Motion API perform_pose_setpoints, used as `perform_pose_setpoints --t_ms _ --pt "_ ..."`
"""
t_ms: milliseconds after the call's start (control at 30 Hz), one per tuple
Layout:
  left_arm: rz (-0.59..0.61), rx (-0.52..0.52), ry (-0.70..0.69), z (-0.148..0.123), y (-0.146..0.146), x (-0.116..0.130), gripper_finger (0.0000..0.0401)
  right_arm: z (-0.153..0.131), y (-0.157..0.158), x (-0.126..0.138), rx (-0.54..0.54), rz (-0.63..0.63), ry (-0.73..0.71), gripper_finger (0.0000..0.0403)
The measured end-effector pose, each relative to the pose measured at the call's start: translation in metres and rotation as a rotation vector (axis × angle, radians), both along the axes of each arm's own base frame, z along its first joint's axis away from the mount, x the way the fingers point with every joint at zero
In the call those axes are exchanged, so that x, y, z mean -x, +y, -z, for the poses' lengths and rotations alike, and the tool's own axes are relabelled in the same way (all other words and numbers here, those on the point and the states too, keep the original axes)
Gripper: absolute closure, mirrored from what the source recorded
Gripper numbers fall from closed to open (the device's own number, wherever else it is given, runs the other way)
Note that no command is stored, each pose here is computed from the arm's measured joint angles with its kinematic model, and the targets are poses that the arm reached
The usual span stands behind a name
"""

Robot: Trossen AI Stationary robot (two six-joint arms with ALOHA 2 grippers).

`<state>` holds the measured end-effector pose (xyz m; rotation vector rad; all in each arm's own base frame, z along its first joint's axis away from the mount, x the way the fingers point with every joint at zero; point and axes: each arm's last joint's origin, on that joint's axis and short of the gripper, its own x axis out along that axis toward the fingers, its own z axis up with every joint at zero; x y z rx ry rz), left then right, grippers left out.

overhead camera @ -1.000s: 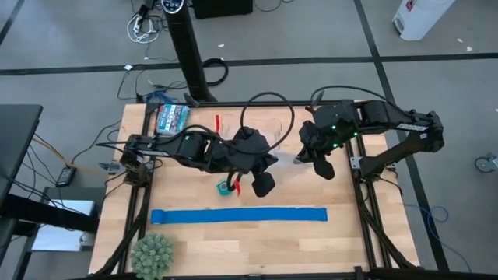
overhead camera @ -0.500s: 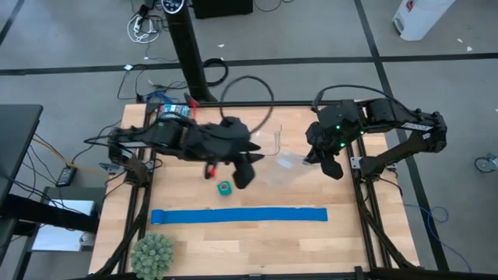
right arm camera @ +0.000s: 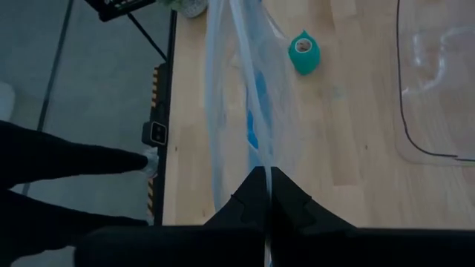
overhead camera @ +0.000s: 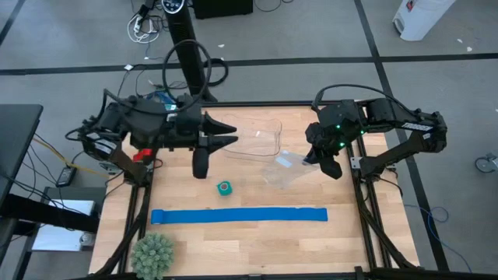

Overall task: Roll bandage
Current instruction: Put the green bandage into the transparent zip bag

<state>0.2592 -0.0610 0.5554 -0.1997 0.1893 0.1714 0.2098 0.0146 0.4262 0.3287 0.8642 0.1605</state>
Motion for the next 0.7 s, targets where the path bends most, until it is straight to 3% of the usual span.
perform_pose_setpoints --t_ms 333,500,700 --pt "0.083 -0.072 -0.050 -0.013 -0.007 0.031 0.0319 0.000 0.000 0.000 -0.041 0.037 0.017 0.0403" --pt "0.099 -0.091 -0.045 0.000 -0.008 0.035 0.0334 0.000 0.000 0.000 -0.056 0.067 0.026 0.0403" --pt "0.099 -0.046 -0.171 0.029 -0.001 0.057 0.0348 -0.001 -0.001 -0.001 -0.062 0.090 0.016 0.0403"
